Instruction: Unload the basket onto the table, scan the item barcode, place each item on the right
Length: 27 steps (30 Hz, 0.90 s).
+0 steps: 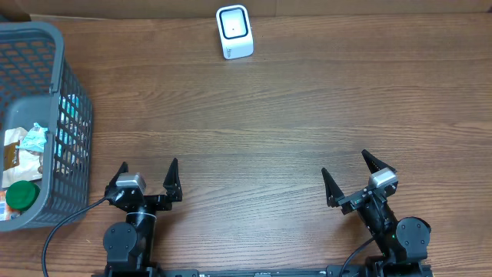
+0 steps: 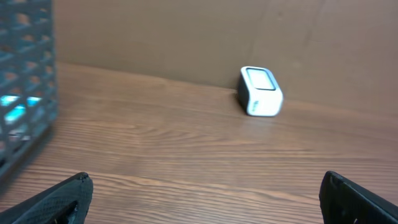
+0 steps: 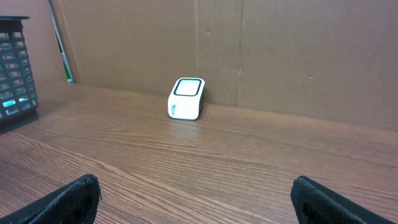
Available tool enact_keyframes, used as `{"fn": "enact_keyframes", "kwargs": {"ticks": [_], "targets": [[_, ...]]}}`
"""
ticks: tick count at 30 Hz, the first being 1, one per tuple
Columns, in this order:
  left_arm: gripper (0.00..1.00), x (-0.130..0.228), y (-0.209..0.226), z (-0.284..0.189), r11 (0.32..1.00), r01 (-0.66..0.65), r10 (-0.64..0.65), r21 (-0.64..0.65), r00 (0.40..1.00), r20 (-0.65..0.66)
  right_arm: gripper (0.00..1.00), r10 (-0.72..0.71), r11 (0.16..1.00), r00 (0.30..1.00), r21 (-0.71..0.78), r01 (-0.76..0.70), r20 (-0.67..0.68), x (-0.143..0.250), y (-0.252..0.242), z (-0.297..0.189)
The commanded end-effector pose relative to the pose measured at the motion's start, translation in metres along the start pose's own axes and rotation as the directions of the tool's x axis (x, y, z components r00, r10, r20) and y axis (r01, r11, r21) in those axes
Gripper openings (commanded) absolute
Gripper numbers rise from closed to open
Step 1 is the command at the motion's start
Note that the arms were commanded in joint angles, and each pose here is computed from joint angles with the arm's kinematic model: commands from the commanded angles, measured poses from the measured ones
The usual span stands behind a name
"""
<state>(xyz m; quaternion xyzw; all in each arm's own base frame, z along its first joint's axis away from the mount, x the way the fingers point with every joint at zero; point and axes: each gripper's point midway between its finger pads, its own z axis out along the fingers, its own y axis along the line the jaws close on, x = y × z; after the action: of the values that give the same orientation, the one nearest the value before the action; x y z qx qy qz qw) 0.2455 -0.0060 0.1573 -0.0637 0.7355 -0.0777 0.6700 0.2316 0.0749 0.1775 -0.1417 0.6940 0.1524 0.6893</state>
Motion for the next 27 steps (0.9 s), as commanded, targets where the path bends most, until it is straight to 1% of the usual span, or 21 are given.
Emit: {"fn": "enact_keyframes", "kwargs": {"ticks": [1,6,9,13,17,23,27], "targets": [[1.0,0.003,-0.02,-0.001,0.991,0.064,-0.062,0.117,0.998,-0.018,1.0,0.001,1.0,1.0,0.009,-0.001,0.007,0.001,-0.002,0.0],[1.0,-0.001,-0.042,-0.006,0.969,0.064,-0.058,0.238,0.998,-0.032,1.0,0.001,1.0,1.0,0.009,-0.001,0.007,0.001,-0.002,0.0],[1.0,-0.014,-0.046,-0.01,0.966,0.056,-0.056,0.252,0.998,-0.008,1.0,0.001,1.0,1.0,0.009,-0.001,0.007,0.001,-0.002,0.0],[1.0,-0.041,-0.052,-0.018,0.964,0.045,-0.056,0.262,0.998,0.033,1.0,0.001,1.0,1.0,0.009,-0.001,0.007,0.001,-0.002,0.0],[1.0,-0.066,-0.059,-0.023,0.961,0.036,-0.048,0.275,0.998,0.037,1.0,0.001,1.0,1.0,0.009,-0.001,0.007,0.001,-0.002,0.0],[1.0,-0.104,-0.076,-0.018,0.948,0.018,-0.014,0.317,1.0,-0.013,1.0,0.001,1.0,1.0,0.009,-0.001,0.007,0.001,-0.002,0.0],[1.0,-0.142,-0.094,-0.009,0.931,0.002,0.022,0.364,0.998,-0.061,1.0,0.001,1.0,1.0,0.009,-0.001,0.007,0.001,-0.002,0.0]]}}
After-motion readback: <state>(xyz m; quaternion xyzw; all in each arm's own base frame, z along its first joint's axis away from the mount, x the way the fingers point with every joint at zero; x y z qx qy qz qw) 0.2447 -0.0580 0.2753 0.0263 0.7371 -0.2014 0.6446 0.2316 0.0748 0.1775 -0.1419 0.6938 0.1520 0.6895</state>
